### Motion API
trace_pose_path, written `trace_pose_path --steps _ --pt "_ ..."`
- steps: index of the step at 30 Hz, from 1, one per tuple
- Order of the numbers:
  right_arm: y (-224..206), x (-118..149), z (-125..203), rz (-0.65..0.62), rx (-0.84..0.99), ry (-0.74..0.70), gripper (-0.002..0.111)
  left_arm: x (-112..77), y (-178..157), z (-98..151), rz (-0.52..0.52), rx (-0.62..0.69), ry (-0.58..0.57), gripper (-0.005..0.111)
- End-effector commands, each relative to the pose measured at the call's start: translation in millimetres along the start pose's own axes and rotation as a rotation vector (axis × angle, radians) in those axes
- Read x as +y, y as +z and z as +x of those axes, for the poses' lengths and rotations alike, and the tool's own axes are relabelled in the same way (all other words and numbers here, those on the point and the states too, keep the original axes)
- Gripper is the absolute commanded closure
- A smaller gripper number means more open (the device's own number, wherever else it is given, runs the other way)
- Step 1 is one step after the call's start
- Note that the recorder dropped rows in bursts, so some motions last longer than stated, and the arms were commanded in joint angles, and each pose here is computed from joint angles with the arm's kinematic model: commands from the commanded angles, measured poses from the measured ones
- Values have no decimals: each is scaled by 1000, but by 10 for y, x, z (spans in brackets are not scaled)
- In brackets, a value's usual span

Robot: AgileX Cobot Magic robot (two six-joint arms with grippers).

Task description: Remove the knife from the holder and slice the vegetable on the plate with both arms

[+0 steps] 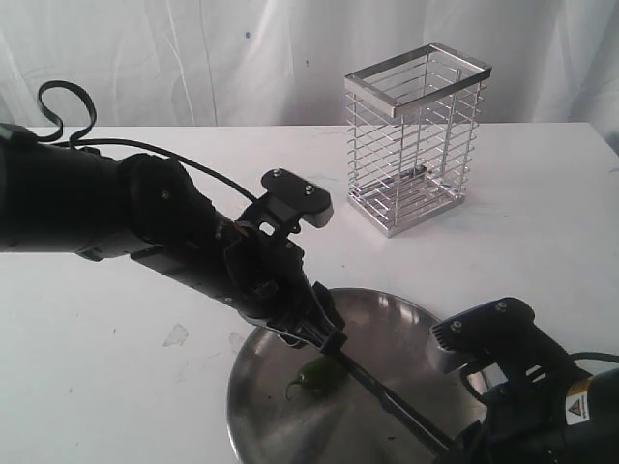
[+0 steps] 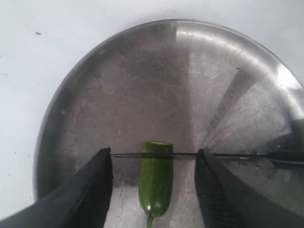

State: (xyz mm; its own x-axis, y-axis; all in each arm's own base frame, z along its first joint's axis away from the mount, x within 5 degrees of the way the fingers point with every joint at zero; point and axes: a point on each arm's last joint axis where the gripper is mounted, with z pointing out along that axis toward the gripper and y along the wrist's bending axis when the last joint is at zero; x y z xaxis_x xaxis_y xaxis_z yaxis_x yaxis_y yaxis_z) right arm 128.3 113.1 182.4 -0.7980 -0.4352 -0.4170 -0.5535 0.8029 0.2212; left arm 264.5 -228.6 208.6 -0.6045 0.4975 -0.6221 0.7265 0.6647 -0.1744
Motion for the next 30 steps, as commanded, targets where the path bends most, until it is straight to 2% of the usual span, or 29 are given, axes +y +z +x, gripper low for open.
trace_pose_path --steps 1,5,9,19,30 --pt "4 0 1 1 -3 -3 108 38 54 -18 -30 -33 -65 50" --pt "4 0 1 1 -3 -3 108 120 313 98 -52 19 -91 50" --pt "4 1 4 0 1 -3 108 138 411 149 -54 41 -107 50" --pt "8 0 3 0 1 -5 108 107 359 -50 -27 -4 -115 50" --pt "54 -13 -2 6 16 0 108 96 357 -45 -16 8 -112 50"
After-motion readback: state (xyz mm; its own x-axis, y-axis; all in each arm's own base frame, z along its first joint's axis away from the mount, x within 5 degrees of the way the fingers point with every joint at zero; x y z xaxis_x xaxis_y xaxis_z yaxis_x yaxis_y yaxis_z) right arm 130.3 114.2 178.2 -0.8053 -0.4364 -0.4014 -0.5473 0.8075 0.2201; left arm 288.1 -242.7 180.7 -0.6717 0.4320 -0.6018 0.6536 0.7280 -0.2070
